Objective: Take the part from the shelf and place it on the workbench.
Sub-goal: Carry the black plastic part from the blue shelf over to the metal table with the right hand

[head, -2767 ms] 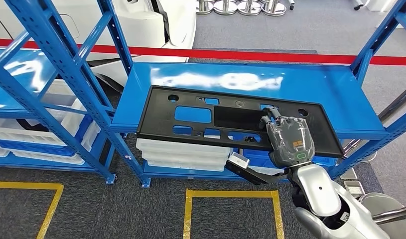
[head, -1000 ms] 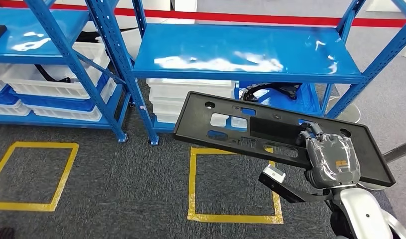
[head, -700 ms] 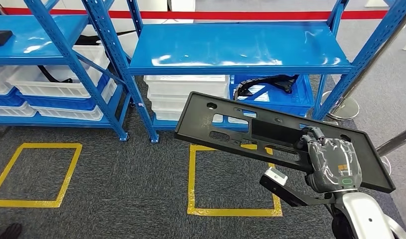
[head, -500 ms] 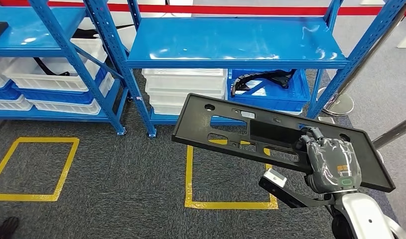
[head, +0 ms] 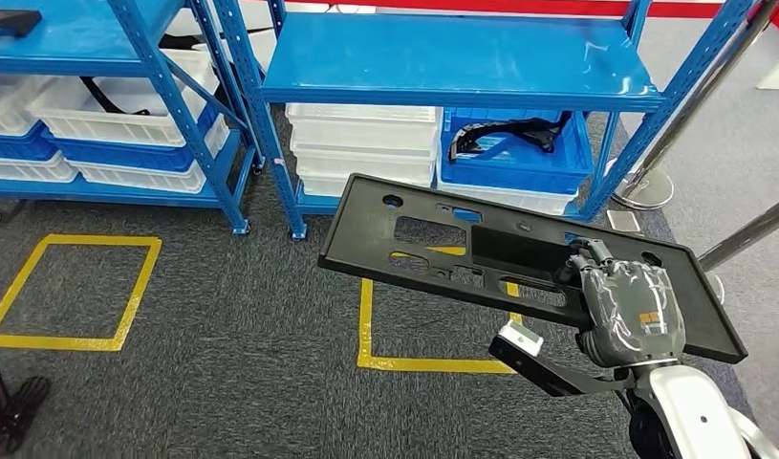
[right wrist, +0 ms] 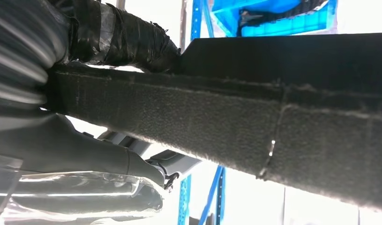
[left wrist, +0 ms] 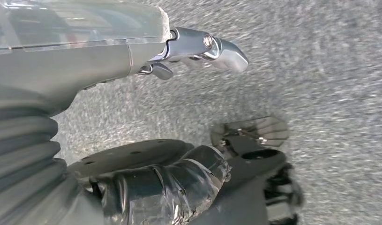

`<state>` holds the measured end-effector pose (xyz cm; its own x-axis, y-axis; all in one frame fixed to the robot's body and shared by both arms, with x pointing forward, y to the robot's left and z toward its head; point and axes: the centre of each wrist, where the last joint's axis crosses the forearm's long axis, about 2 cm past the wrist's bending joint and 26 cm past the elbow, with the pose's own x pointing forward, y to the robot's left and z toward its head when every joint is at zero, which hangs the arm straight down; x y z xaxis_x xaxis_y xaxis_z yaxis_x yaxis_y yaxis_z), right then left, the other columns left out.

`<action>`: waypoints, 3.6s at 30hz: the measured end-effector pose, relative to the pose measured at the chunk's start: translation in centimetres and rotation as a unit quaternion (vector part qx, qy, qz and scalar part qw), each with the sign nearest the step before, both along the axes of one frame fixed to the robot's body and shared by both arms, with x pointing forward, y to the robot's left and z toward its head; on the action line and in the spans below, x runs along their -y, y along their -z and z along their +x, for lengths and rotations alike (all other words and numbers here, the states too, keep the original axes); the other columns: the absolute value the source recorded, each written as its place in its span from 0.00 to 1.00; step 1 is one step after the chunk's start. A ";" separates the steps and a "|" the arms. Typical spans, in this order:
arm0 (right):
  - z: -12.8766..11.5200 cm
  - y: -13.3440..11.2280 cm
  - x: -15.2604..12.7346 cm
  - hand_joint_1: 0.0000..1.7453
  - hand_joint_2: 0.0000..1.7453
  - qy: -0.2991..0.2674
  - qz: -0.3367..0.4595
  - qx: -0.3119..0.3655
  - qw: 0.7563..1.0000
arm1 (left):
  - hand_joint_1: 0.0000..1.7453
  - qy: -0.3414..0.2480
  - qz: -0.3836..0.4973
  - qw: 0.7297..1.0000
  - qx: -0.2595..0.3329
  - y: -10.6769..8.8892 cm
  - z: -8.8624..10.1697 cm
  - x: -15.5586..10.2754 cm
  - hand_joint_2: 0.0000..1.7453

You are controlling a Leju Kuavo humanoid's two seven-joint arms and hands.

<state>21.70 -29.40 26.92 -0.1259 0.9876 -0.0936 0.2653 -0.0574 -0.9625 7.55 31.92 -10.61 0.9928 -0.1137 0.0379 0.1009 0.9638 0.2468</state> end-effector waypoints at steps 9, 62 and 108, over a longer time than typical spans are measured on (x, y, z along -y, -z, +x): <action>0.0 0.0 -0.2 1.00 1.00 -0.001 -0.001 -0.005 1.000 | 0.00 0.000 0.004 1.000 -0.005 0.1 -0.4 -0.4 1.00; -0.2 0.0 0.1 1.00 1.00 -0.002 0.007 -0.010 1.000 | 0.00 0.020 -0.014 0.999 0.026 0.1 -0.6 0.5 1.00; -0.9 -1.2 1.1 1.00 1.00 0.004 0.020 0.018 1.000 | 0.00 0.043 -0.007 0.999 0.025 0.1 -0.6 0.0 1.00</action>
